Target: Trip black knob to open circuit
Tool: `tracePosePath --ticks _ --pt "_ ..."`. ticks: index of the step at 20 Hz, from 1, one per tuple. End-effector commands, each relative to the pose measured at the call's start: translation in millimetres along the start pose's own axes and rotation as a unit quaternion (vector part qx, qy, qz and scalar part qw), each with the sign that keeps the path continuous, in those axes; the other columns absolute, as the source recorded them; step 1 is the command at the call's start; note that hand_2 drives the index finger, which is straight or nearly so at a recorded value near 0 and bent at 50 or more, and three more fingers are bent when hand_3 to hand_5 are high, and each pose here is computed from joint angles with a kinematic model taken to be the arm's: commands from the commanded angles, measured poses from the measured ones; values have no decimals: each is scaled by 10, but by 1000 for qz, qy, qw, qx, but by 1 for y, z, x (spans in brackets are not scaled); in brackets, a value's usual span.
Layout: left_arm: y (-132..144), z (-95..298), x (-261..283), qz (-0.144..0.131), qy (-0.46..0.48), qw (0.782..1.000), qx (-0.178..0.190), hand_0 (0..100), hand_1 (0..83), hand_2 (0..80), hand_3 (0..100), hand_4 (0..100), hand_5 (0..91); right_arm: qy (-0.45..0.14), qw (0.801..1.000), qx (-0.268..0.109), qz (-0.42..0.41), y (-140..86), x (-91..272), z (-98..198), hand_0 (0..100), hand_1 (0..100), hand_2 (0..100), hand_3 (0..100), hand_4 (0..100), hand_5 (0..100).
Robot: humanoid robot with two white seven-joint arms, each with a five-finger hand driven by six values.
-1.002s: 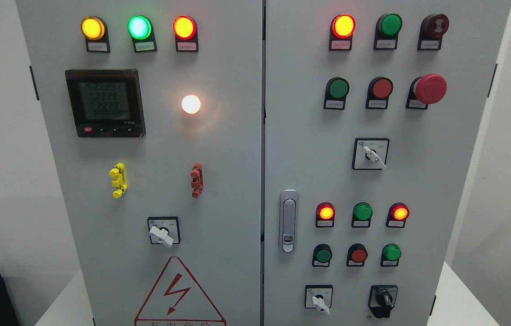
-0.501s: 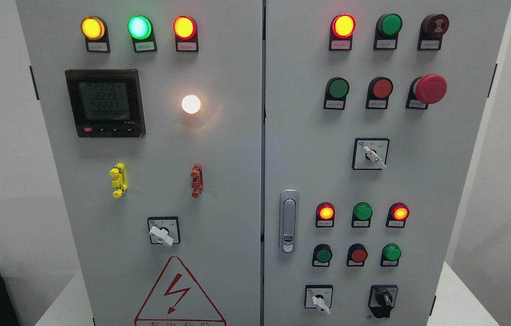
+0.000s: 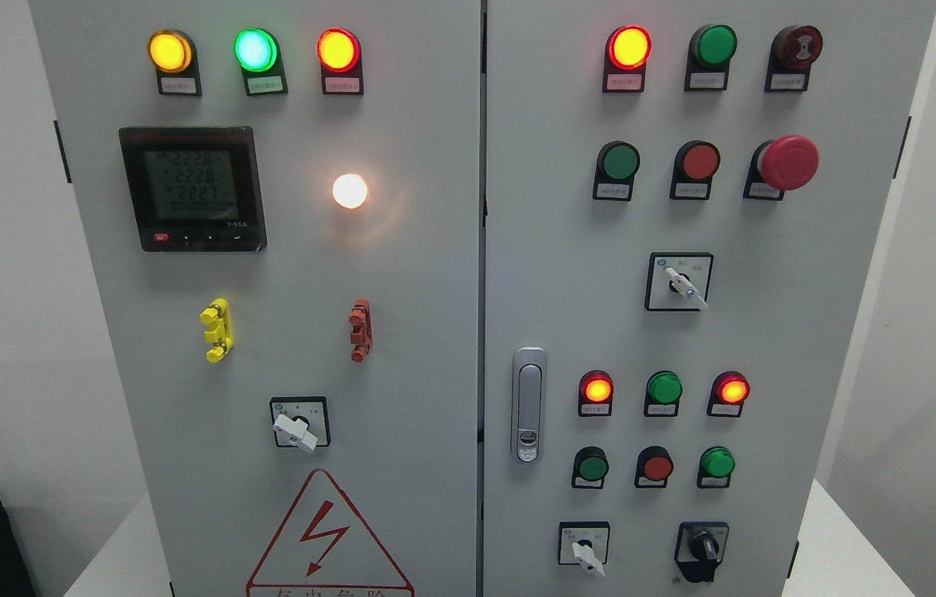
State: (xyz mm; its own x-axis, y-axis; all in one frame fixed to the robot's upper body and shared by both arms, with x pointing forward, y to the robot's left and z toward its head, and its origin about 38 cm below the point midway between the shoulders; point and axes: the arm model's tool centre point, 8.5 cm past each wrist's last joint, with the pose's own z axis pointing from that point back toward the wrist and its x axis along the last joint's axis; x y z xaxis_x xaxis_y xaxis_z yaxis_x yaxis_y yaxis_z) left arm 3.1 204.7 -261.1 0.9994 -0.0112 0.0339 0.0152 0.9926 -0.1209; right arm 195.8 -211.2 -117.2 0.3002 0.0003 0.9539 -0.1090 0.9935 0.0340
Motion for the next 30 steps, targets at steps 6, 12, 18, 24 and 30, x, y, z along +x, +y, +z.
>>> tracePosePath --ticks 6,12,18,24,30 --pt "2 -1 9 -2 -14 1000 2 120 389 0 0 0 0 -177 984 -3 11 -4 119 -23 0 115 0 439 400 228" --pt "1 -1 9 -2 -14 1000 1 120 389 0 0 0 0 -218 976 -15 14 -13 161 -33 0 125 0 621 509 357" --pt "1 -1 9 -2 -14 1000 1 120 389 0 0 0 0 -244 969 -42 14 -32 190 -40 0 135 0 816 704 579" --pt "1 -1 9 -2 -13 1000 1 120 389 0 0 0 0 -256 965 -51 3 -39 207 -37 0 136 0 903 837 735" --pt "1 -1 9 -2 -14 1000 1 120 389 0 0 0 0 -263 962 -71 3 -49 223 -39 0 132 0 1000 960 930"
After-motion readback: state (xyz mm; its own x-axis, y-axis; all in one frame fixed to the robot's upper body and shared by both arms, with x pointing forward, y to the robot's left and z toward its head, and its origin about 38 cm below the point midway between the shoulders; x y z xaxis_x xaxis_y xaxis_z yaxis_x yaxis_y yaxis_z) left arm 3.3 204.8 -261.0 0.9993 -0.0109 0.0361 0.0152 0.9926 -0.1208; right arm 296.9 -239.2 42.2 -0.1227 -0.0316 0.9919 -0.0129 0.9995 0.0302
